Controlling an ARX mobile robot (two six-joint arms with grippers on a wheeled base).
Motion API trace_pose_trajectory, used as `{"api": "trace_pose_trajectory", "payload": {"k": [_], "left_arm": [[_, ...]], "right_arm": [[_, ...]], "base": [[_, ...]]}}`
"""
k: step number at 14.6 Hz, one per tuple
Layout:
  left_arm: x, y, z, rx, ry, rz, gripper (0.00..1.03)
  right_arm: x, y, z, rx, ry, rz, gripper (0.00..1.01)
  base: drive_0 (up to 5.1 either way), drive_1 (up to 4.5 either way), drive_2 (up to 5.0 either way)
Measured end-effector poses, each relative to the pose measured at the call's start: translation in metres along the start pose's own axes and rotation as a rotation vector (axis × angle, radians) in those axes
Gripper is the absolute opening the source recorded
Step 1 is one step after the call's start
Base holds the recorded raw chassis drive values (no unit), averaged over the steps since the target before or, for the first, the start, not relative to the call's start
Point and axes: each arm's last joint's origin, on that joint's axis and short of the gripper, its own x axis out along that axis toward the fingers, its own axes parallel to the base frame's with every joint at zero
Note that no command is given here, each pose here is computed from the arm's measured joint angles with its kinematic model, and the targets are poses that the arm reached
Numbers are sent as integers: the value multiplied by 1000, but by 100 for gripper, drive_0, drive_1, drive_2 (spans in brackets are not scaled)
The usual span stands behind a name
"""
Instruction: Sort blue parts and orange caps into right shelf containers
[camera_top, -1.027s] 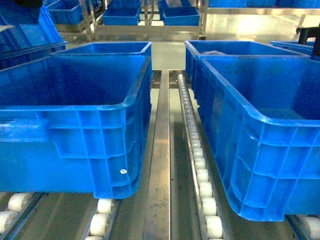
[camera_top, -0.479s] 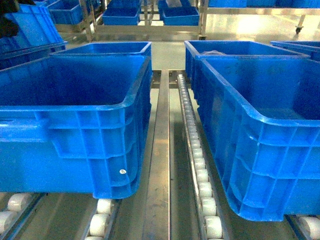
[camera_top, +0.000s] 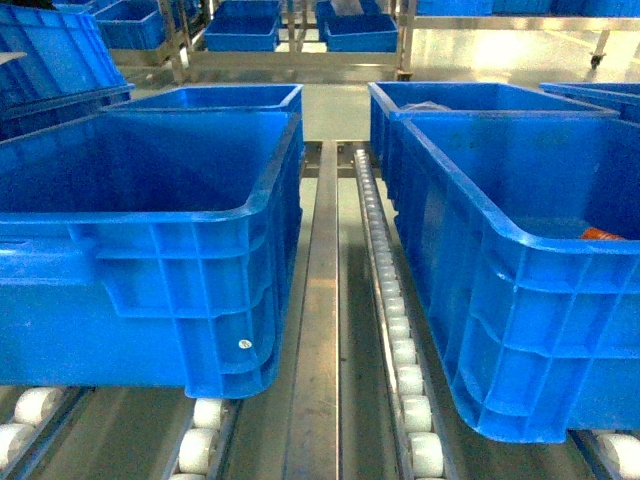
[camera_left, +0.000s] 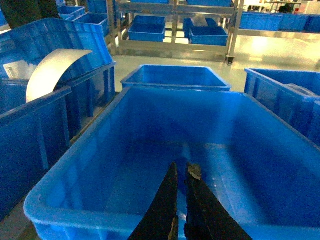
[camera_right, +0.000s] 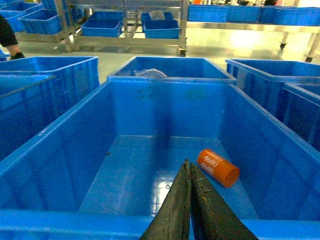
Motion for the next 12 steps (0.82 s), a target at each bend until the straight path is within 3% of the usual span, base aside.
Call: {"api": "trace_pose_trajectory", "payload": {"k": [3,5,8,10,12], "left_arm": [[-27,-1,-11,1,9,-16,2],[-42,-1,-15,1,8,-15,2],[-60,0,-22,1,-25,-15,2],[-69,0,-34,2,38,-15,2],[-77,0,-28,2,3,-15,2]], "right_arm": [[-24,1,-6,1,-33,18,3],[-37,1,-20,1,35,19,3],[-52,1,-14,1,-2,18,3],[-60,1,-15,2,5,18,3],[-67,1,-11,2,-12,18,3]], "base": [[0,0,0],[0,0,0],[0,0,0],[0,0,0],[0,0,0]]}}
